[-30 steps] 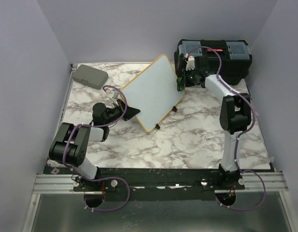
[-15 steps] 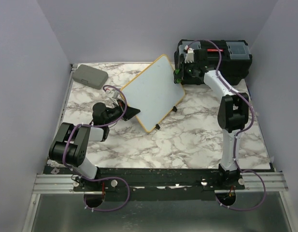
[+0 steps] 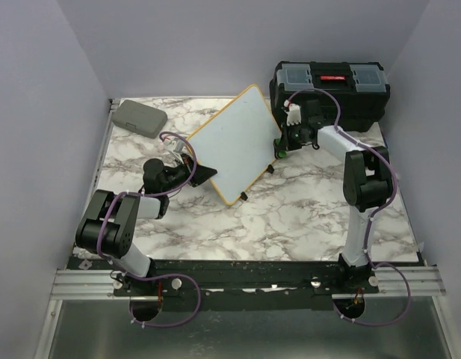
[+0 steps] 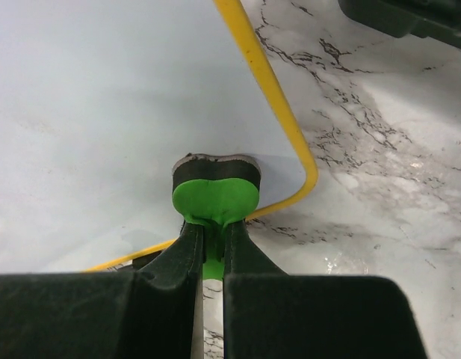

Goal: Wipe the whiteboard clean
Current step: Erase the whiteboard at the whiteboard stand.

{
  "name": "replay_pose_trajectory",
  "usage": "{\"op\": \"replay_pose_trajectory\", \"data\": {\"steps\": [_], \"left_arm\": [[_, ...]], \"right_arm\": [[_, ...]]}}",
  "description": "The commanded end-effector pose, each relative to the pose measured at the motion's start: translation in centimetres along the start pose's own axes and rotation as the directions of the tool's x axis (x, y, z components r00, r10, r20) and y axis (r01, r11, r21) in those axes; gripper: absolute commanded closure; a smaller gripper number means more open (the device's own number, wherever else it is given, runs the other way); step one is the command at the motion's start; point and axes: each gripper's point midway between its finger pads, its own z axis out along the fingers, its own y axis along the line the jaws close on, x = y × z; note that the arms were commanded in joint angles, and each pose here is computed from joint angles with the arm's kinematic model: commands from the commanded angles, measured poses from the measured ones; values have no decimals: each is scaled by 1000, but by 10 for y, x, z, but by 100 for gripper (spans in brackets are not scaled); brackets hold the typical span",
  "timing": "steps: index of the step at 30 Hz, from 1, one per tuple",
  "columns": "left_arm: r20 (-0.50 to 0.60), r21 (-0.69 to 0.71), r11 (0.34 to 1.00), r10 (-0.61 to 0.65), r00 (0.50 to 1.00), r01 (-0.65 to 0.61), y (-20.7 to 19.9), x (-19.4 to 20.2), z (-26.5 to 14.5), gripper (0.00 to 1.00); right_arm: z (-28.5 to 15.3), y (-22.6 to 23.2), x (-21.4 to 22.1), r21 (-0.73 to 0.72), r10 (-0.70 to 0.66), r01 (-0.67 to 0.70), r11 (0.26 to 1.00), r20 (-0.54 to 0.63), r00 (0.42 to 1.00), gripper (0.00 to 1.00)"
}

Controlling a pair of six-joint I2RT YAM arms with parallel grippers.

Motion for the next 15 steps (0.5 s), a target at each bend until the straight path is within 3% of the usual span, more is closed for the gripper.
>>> {"op": "replay_pose_trajectory", "data": {"steps": [1,7,15], "left_arm": [[-128,183,983,33,991,-10,-34,23,-3,100],[-141,185,983,22,990,5,-33,26,-3,100],[-138,188,982,16,990,10,-34,25,-3,100]], "right_arm": [[3,23,6,-94,-44,41,995,-32,999,99],[-15,27,-53,-47,-134,142,989,146,980,99],[-2,85,-73,-166,-254,288,943,200,946,99]]}}
